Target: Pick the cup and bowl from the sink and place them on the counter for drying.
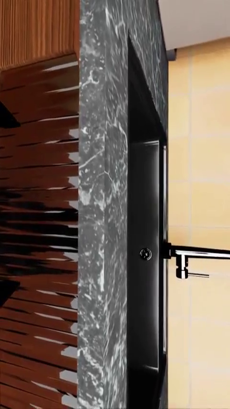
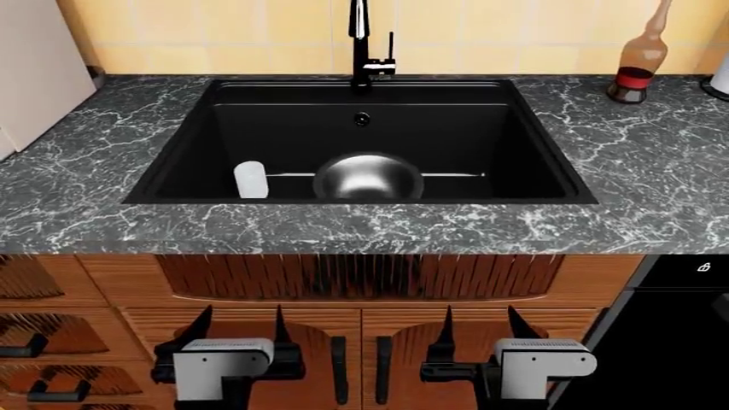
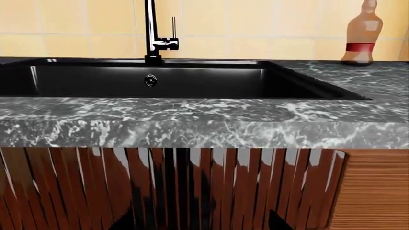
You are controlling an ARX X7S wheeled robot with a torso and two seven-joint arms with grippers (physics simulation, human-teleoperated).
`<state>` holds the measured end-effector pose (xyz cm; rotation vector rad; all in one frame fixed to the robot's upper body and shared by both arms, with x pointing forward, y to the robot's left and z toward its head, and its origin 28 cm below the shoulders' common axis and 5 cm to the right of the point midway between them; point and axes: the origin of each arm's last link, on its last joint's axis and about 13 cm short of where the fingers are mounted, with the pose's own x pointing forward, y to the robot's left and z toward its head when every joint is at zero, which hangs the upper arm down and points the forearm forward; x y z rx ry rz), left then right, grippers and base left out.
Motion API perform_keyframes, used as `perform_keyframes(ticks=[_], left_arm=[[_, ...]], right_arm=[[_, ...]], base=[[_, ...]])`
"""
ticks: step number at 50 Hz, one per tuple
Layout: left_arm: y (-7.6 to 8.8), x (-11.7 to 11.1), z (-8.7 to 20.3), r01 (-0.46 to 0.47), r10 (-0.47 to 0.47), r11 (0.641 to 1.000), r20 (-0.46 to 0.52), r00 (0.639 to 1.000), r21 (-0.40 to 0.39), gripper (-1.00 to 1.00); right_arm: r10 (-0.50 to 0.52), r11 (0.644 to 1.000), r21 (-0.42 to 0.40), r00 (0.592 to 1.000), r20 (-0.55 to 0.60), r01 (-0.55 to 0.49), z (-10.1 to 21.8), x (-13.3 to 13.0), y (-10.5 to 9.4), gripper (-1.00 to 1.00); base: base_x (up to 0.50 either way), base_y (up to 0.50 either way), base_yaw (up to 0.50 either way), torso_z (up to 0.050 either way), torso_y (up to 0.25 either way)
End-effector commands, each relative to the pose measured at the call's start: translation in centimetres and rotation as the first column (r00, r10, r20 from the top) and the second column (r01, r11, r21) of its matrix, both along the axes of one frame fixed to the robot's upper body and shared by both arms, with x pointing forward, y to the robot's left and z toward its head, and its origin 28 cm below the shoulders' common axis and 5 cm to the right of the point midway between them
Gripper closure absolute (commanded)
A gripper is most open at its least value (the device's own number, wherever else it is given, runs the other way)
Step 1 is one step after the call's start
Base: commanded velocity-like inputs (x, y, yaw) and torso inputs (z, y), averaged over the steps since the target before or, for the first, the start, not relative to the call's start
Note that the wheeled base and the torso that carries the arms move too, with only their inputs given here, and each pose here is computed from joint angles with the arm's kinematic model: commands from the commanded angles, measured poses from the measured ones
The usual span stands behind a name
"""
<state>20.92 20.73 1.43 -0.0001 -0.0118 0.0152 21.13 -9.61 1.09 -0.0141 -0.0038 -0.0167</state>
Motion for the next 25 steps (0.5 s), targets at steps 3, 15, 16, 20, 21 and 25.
perform_keyframes(ticks=[3, 15, 16, 20, 21, 25], left_arm=[[-0.29, 0.21, 0.05, 0.002, -0.002, 1.000, -0.002, 1.000, -0.009, -1.00], [0.08, 0.07, -0.10, -0.019, 0.019, 1.000, -0.017, 1.000, -0.006, -1.00], [0.12, 0.03, -0.08, -0.021, 0.021, 1.000, -0.014, 1.000, -0.005, -1.00], [0.22, -0.12, -0.08, -0.022, 0.022, 1.000, -0.009, 1.000, -0.014, -1.00], [0.23, -0.15, -0.08, -0.022, 0.021, 1.000, -0.009, 1.000, -0.016, -1.00], [0.44, 0.18, 0.05, 0.007, -0.009, 0.999, -0.057, 0.998, -0.033, -1.00]], right_arm=[[0.000, 1.000, -0.001, 1.000, 0.000, 0.000, -0.02, -0.02, 0.00, -1.00], [0.000, 1.000, 0.000, 1.000, 0.000, 0.000, -0.03, -0.04, 0.02, -1.00], [0.000, 1.000, 0.000, 1.000, 0.000, 0.000, -0.03, -0.05, 0.02, -1.00], [0.001, 1.000, 0.000, 1.000, 0.001, -0.001, -0.01, -0.05, 0.02, -1.00], [0.002, 1.000, 0.002, 1.000, 0.001, -0.002, 0.00, -0.05, 0.02, -1.00], [0.034, 0.999, 0.035, 0.999, -0.016, -0.033, 0.47, -0.07, 0.19, -1.00]], base=[[0.00, 0.00, 0.00, 0.050, 0.000], [0.00, 0.00, 0.00, 0.001, 0.000], [0.00, 0.00, 0.00, 0.000, 0.000], [0.00, 0.00, 0.00, 0.000, 0.000], [0.00, 0.00, 0.00, 0.000, 0.000], [0.00, 0.00, 0.00, 0.000, 0.000]])
